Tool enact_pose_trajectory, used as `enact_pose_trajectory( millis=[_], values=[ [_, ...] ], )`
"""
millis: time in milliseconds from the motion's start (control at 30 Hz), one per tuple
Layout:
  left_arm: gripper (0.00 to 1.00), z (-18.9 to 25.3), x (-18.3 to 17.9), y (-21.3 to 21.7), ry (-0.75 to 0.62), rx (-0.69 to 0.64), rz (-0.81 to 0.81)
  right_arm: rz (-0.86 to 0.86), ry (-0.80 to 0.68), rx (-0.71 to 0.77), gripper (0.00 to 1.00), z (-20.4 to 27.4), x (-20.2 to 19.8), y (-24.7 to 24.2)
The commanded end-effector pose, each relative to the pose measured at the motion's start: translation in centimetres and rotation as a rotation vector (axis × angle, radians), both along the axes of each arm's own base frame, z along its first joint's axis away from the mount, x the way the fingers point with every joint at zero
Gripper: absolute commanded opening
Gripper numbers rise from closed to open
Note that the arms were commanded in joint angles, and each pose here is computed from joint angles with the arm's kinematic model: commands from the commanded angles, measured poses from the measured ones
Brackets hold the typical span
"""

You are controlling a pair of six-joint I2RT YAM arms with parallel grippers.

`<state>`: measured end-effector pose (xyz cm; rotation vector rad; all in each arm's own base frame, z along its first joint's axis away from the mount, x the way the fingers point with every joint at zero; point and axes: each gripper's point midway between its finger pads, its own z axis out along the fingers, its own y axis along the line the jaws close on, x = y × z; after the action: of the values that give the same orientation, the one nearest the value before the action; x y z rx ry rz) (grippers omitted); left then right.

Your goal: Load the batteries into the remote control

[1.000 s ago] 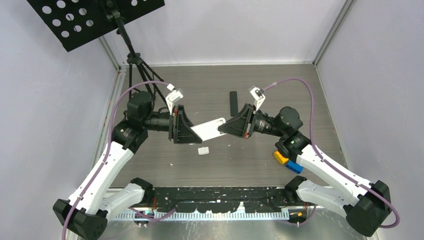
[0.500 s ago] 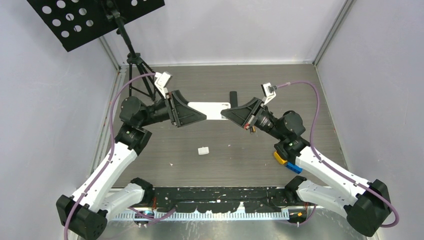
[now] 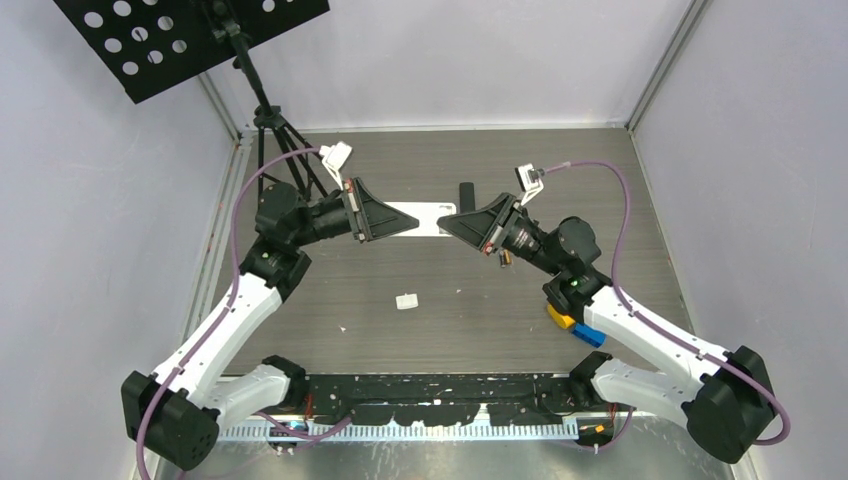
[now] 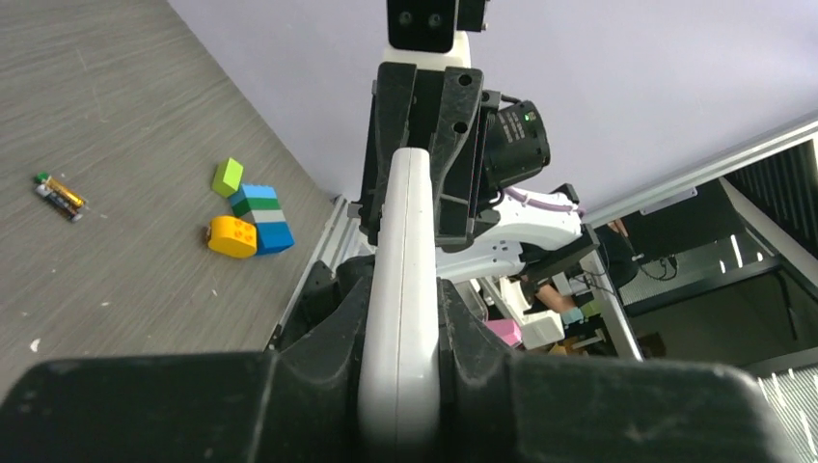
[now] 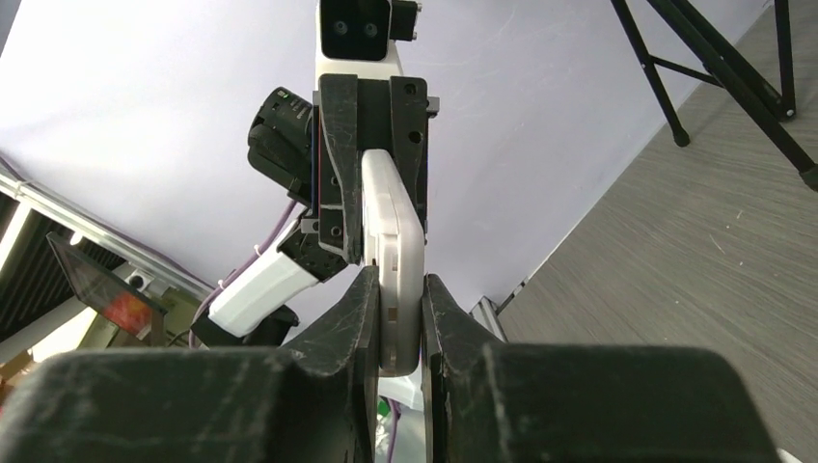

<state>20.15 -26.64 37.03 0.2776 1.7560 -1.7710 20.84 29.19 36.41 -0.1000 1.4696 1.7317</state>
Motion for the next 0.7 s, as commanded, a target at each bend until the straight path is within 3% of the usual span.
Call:
enact_pose_trajectory(
  millis=[0, 133, 200, 467, 667],
  values=[
    [0.0, 0.9, -0.1, 0.0, -0.075, 0.018, 0.003, 0.005, -0.039, -0.018, 0.09, 1.0, 0.0, 0.3],
    [0.0, -1.3, 0.6, 0.6, -0.142, 0.133, 0.064, -0.083, -0.004, -0.112, 0.62, -0.8, 0.9, -0.5],
    [0.0, -2.7, 0.9, 1.2, -0.194, 0.201, 0.092, -0.159, 0.015, -0.183, 0.74, -2.1, 1.6, -1.5],
    [0.0, -7.0, 0.8, 2.2, -0.359, 0.33, 0.098, -0.536, 0.154, -0.505, 0.76, -8.4, 4.5, -8.3],
    [0.0, -7.7, 0.2, 1.9, -0.416, 0.325, 0.043, -0.723, 0.33, -0.84, 0.72, -15.3, 6.2, -12.7]
  ],
)
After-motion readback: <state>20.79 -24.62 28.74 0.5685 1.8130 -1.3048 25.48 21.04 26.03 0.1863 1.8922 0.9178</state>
